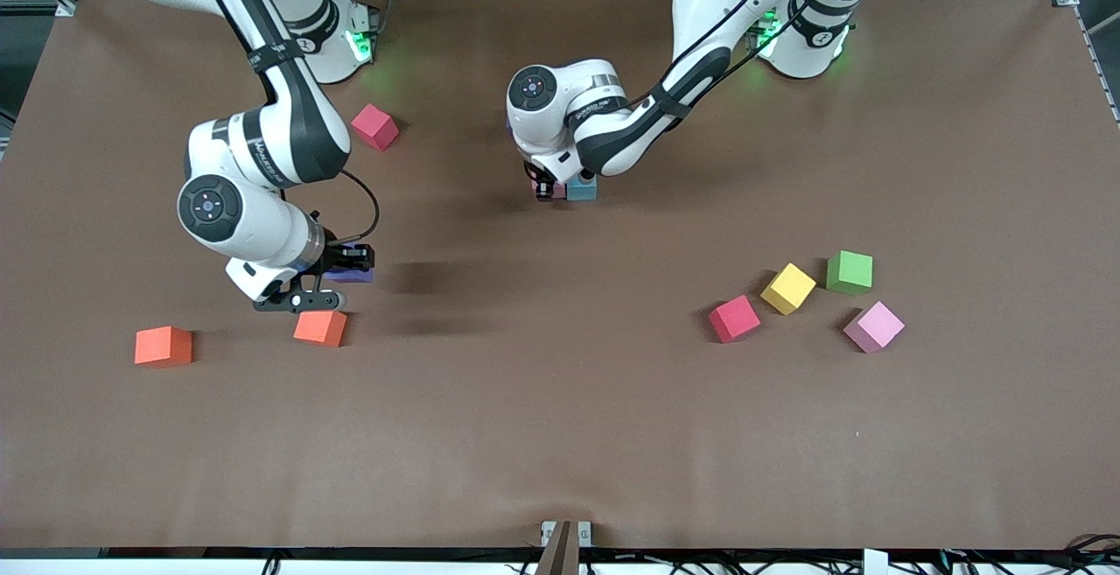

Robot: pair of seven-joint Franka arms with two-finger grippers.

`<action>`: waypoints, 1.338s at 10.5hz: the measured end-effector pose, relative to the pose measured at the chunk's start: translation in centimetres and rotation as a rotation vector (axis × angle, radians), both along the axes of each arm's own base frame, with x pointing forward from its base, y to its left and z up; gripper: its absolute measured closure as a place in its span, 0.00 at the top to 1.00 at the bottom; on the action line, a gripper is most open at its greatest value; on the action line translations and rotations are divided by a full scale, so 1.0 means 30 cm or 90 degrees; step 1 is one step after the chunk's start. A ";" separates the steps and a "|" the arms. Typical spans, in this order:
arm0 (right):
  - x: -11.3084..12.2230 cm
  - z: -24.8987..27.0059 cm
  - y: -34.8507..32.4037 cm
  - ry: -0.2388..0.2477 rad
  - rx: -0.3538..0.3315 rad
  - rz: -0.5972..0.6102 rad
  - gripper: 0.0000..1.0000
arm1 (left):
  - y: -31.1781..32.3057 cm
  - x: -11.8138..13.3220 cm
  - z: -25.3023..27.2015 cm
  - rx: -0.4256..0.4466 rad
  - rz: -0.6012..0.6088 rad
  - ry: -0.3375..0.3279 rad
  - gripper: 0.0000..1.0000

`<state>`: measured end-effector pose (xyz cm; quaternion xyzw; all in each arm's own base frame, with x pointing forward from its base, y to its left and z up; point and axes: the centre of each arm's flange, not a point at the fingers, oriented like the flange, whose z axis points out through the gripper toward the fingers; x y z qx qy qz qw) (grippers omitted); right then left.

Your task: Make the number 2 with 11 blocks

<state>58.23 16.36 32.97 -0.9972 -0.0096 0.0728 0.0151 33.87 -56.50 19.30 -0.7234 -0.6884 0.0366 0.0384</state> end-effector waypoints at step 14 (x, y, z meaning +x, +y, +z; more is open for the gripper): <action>-0.016 -0.009 0.079 -0.013 0.005 0.028 0.56 | -0.011 -0.018 -0.002 0.002 -0.018 -0.010 0.57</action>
